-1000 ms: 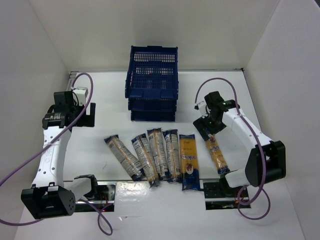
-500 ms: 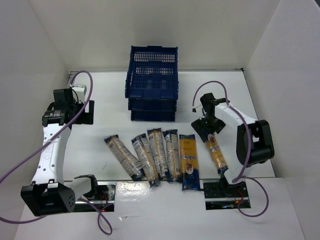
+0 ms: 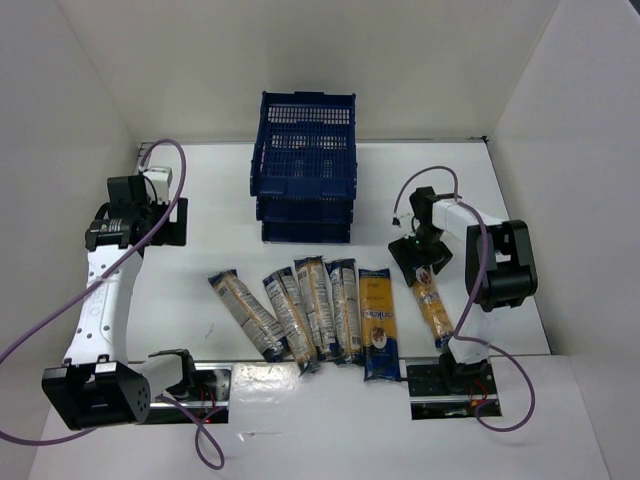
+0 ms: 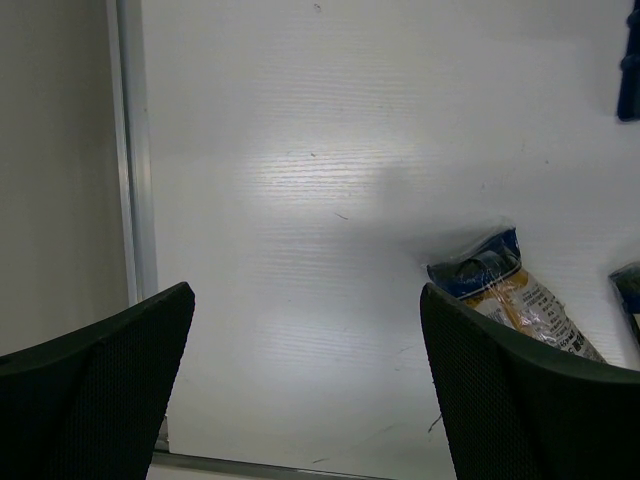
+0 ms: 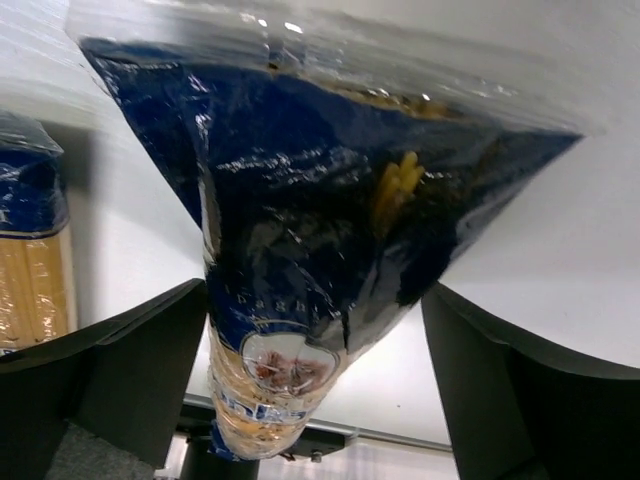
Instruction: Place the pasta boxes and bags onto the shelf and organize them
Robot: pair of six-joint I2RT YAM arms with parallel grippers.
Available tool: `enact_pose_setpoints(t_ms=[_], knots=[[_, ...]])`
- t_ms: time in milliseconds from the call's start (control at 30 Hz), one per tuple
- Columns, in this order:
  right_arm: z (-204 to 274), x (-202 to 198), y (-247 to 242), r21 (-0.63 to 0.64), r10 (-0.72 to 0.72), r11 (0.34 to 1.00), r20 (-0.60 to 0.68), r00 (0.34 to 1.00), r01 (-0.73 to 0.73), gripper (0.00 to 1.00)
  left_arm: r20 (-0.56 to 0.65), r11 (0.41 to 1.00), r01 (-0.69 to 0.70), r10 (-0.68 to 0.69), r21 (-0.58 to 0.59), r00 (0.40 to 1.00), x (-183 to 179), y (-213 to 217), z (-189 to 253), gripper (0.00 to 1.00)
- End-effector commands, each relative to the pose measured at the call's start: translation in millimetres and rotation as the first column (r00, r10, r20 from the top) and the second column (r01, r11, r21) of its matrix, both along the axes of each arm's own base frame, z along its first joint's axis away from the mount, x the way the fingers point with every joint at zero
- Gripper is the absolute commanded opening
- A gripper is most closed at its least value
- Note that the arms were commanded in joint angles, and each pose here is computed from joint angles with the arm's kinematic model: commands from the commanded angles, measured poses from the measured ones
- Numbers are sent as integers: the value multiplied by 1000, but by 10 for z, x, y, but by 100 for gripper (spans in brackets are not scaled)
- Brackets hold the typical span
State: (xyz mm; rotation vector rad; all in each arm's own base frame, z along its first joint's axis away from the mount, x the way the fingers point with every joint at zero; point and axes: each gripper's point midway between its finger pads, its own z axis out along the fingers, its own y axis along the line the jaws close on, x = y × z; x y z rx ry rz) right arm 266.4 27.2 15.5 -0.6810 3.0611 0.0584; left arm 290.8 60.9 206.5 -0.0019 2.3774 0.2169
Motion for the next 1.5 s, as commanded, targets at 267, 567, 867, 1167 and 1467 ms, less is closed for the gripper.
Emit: enact_pose_setpoints(t_ms=[267,567,867,1167,1467], knots=[[-109,353,163,20,-12,1000,68,998,11,19,39,1000,-22,22,-6,999,80,10,59,99],[244,1301,-96,64,-191,981,308,932,180,0,47,1000,-29,29,1,998,94,29,74,99],[589,2138,-161,71,-206,977,533,821,200,0,57,999,-36,35,9,998,117,48,69,99],[512,2670,-211,49,-199,976,596,778,212,29,56,999,-43,43,16,998,113,67,71,99],[1146,2643,-104,165,-251,968,662,706,190,86,67,998,-59,59,5,996,54,115,51,99]])
